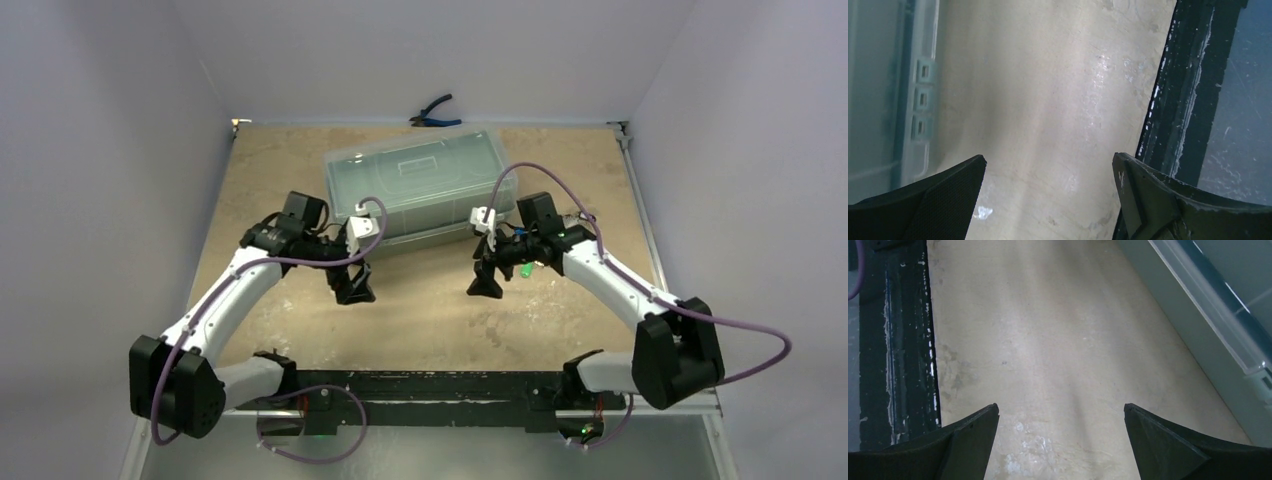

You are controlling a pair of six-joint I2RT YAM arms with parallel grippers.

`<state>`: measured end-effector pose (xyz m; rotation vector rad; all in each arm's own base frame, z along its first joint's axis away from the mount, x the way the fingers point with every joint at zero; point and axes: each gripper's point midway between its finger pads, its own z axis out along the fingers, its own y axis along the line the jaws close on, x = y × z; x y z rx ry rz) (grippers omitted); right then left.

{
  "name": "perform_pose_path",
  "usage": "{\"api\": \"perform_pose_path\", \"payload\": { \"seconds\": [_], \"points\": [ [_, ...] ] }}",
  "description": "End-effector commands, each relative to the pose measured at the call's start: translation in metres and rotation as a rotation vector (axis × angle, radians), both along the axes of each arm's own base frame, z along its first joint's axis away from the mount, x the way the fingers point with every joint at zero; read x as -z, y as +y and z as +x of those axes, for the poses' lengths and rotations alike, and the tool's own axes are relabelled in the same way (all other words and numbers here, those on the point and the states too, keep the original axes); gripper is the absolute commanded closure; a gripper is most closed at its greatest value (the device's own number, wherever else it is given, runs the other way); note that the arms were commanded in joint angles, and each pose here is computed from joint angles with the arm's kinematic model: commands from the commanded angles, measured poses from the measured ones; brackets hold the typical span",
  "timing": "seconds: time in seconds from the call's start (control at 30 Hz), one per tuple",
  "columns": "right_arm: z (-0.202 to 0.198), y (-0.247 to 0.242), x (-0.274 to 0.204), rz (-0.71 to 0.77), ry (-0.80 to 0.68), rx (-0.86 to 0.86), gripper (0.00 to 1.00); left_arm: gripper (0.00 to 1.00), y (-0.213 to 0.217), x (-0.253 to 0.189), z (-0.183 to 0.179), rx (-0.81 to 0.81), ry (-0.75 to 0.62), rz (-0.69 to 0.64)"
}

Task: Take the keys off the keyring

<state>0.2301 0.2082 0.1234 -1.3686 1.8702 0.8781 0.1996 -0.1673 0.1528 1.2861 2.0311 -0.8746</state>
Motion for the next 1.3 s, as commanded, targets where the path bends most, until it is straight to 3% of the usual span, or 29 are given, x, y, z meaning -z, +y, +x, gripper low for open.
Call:
{"api": "perform_pose_path", "payload": {
  "seconds": [0.0,0.43,0.67,0.83,1.07,1.17,1.27],
  "points": [
    [0.036,0.02,-0.022,0.058,-0.112,0.002,0.01,0.01,-0.025,0.013,0.039,-0.066,-0.069,-0.013],
    [0.13,0.031,-0.038,0.122,-0.178,0.131,0.01,0.01,-0.019,0.012,0.158,-0.307,-0.262,0.041],
    [0.205,0.007,-0.053,0.148,-0.196,0.236,0.01,0.01,-0.028,0.008,0.203,-0.365,-0.256,-0.017],
    [0.213,-0.001,-0.065,0.147,-0.166,0.24,0.01,0.01,-0.021,0.004,0.232,-0.422,-0.25,-0.008],
    [0.15,-0.08,-0.04,-0.096,-0.039,0.347,0.01,0.01,-0.027,-0.013,0.184,-0.322,-0.248,0.004],
    [0.128,-0.133,-0.004,-0.273,0.009,0.487,0.01,0.01,-0.024,-0.01,0.163,-0.296,-0.224,0.013],
    [0.127,-0.173,0.014,-0.345,0.074,0.625,0.01,0.01,-0.023,-0.007,0.151,-0.279,-0.204,0.023]
  ]
}}
